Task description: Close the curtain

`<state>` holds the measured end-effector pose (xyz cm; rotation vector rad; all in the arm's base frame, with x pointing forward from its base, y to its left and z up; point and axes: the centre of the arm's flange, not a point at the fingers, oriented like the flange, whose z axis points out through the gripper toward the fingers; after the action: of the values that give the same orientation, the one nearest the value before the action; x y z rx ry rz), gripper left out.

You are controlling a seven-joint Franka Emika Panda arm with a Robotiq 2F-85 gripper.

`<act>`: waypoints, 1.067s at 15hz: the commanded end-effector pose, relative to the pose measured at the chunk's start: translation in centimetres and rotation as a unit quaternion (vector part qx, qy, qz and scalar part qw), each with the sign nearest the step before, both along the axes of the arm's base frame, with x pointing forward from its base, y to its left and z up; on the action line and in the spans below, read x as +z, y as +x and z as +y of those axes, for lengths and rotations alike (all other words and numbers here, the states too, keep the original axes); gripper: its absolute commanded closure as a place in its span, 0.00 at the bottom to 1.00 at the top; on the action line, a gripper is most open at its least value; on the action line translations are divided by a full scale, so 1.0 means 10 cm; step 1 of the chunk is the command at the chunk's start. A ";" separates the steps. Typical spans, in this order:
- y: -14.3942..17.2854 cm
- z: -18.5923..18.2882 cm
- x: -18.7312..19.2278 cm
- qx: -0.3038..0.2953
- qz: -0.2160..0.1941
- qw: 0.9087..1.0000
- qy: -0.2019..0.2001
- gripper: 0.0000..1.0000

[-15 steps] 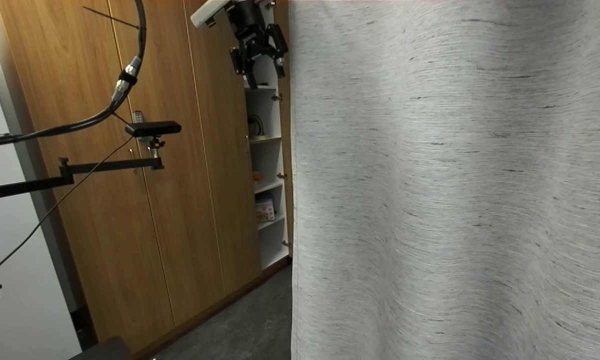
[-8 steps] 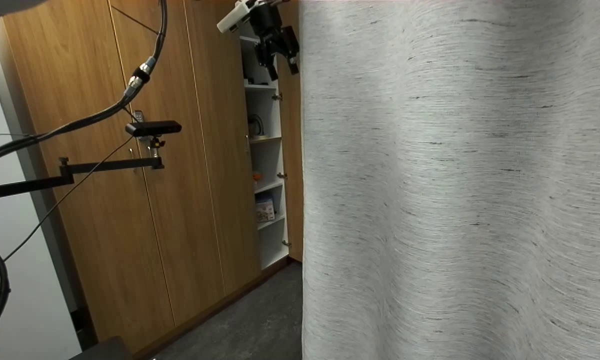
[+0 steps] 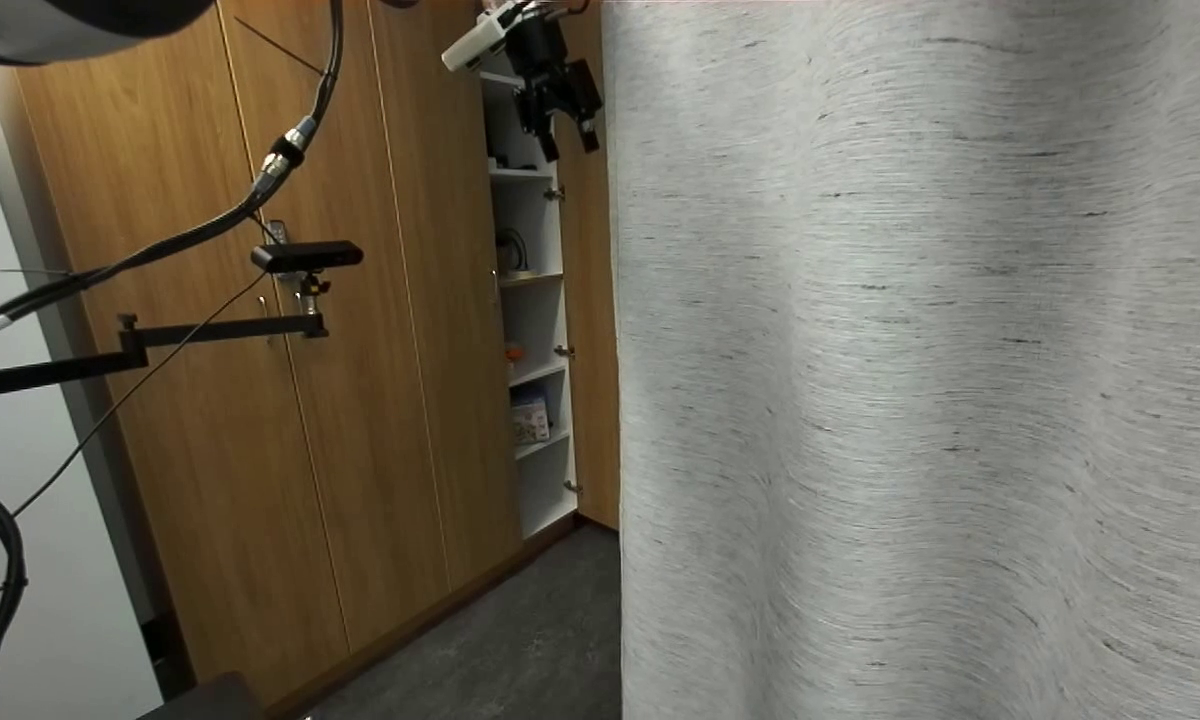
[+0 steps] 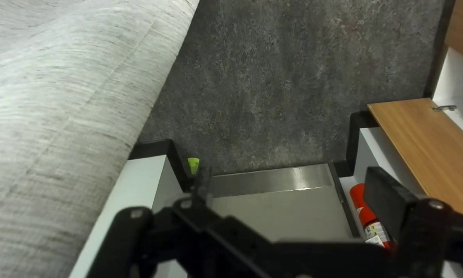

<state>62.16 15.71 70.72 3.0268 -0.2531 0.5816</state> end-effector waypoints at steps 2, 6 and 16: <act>0.00 -0.06 0.06 -0.083 -0.044 0.995 0.045 0.00; -0.09 -0.07 -0.06 -0.173 -0.071 0.978 0.087 0.00; -0.78 0.58 -0.44 -0.380 -0.135 0.896 0.185 0.00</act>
<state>59.37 20.01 67.89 2.8726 -1.4274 0.8305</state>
